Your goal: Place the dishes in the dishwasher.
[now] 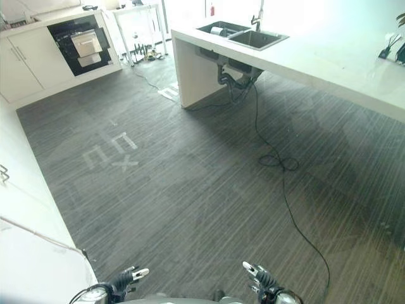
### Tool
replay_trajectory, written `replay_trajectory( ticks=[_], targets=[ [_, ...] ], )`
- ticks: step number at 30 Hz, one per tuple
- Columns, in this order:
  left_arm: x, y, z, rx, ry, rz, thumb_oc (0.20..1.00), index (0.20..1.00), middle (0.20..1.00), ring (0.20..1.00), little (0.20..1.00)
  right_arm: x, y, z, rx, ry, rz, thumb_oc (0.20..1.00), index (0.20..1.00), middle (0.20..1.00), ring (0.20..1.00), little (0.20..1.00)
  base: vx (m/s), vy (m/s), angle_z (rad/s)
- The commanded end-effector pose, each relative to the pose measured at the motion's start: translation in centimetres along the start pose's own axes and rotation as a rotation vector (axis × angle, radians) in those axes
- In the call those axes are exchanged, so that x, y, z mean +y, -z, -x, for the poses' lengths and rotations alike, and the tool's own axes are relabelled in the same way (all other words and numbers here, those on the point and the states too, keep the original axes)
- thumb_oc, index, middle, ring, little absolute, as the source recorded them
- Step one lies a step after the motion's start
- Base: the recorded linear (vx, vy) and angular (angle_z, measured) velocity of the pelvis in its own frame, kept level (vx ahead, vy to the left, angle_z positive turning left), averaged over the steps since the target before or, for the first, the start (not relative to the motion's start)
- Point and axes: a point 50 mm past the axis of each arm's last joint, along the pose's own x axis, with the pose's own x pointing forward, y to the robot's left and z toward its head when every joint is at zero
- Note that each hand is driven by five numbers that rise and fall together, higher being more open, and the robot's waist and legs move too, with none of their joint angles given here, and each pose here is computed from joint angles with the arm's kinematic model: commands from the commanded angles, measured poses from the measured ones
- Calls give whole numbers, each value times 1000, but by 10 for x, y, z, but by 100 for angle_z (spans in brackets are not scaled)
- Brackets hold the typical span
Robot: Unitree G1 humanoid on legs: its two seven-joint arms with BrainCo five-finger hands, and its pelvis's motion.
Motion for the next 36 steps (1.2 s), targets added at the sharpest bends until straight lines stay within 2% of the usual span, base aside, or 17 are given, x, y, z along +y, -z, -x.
replay_trajectory(
  ticks=[1, 4, 7, 11, 16, 21, 26, 32, 36],
  targets=[
    [-7, -25, -4, -103, 11, 8, 1000, 1000, 1000, 1000, 1000, 0, -11, -1, -27, 4, 66, 1000, 1000, 1000, 1000, 1000, 258, 202, -30],
    [-13, -20, -6, -95, 15, 34, 1000, 1000, 1000, 1000, 1000, -3, -10, -1, 3, 19, 73, 1000, 1000, 1000, 1000, 1000, 345, 221, 9],
    [-18, -5, -5, -64, 22, 70, 1000, 1000, 1000, 1000, 1000, -10, 10, 4, 54, 27, 43, 1000, 1000, 1000, 1000, 1000, 527, 349, 34],
    [-7, 8, -1, -13, 21, 77, 1000, 1000, 1000, 1000, 1000, 2, 31, 4, 76, 20, -4, 1000, 1000, 1000, 1000, 1000, 529, 441, -10],
    [-4, -14, -4, -42, 39, 8, 1000, 1000, 1000, 1000, 1000, 6, 19, 2, 4, 25, -28, 1000, 1000, 1000, 1000, 1000, 424, 387, 1],
    [-9, -35, -7, -82, 58, -72, 1000, 1000, 1000, 1000, 1000, 2, 16, 4, -46, 13, -46, 1000, 1000, 1000, 1000, 1000, 391, -105, 72],
    [-14, -16, -7, -40, 72, -103, 1000, 1000, 1000, 1000, 1000, 7, 11, 1, -57, 4, -56, 1000, 1000, 1000, 1000, 1000, 601, -216, 42],
    [-6, 5, 0, -27, 33, 44, 1000, 1000, 1000, 1000, 1000, 3, -3, 3, -88, -27, -2, 1000, 1000, 1000, 1000, 1000, 572, -388, -16],
    [-4, 6, 1, -20, 27, 33, 1000, 1000, 1000, 1000, 1000, -1, -14, 4, -129, -32, 24, 1000, 1000, 1000, 1000, 1000, 371, -228, -60]
  ],
)
